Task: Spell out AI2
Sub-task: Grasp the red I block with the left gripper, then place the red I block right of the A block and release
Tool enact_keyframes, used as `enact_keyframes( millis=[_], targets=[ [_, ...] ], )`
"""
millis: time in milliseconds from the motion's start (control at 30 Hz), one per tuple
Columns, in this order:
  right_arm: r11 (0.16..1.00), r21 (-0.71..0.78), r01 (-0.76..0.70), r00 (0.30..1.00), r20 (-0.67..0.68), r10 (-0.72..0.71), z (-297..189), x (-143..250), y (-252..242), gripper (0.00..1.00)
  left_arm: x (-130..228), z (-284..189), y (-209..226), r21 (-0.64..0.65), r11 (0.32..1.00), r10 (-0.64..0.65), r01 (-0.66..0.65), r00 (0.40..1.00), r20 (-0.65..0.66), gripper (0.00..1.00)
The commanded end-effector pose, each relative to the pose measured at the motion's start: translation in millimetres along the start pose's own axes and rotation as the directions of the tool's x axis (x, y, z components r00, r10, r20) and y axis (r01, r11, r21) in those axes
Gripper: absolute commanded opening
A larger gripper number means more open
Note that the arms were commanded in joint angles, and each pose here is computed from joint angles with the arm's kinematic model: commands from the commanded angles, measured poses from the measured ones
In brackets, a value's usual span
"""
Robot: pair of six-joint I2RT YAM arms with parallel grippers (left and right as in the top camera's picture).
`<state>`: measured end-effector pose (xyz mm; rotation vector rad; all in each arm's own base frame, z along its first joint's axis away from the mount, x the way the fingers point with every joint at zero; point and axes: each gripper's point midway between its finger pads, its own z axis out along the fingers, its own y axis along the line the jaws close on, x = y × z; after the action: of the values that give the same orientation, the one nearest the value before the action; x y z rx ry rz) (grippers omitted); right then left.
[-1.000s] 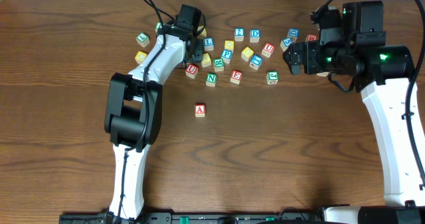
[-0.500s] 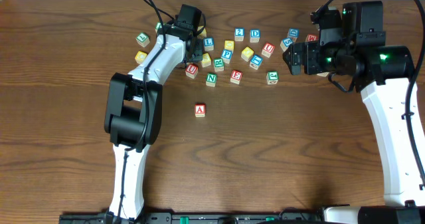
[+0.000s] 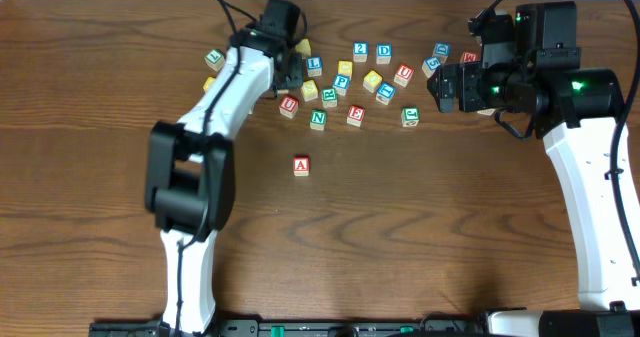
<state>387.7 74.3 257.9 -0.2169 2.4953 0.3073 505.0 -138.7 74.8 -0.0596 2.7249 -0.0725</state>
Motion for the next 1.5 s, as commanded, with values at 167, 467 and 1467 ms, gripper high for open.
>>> enact_keyframes(
  millis=[167,467,1467],
  targets=[
    [1.0,0.006,0.007,1.0,0.029,-0.007,-3.3,-9.1,0.6,0.99,16.1,-97.2,-27.8,0.072,0.996,0.057,-0.057,0.998,0.006,0.27],
    [1.0,0.006,0.006,1.0,0.024,-0.006,-2.7,-7.6,0.5,0.99,88.8,-111.9,-60.0,0.038,0.997,0.08,-0.074,0.977,-0.199,0.27],
    [1.0,0.018,-0.012,1.0,0.021,0.011,41.0,13.7,-17.2,0.99,191.6,-73.8,-73.3,-0.071,0.996,0.026,-0.057,0.924,-0.382,0.24]
  ],
)
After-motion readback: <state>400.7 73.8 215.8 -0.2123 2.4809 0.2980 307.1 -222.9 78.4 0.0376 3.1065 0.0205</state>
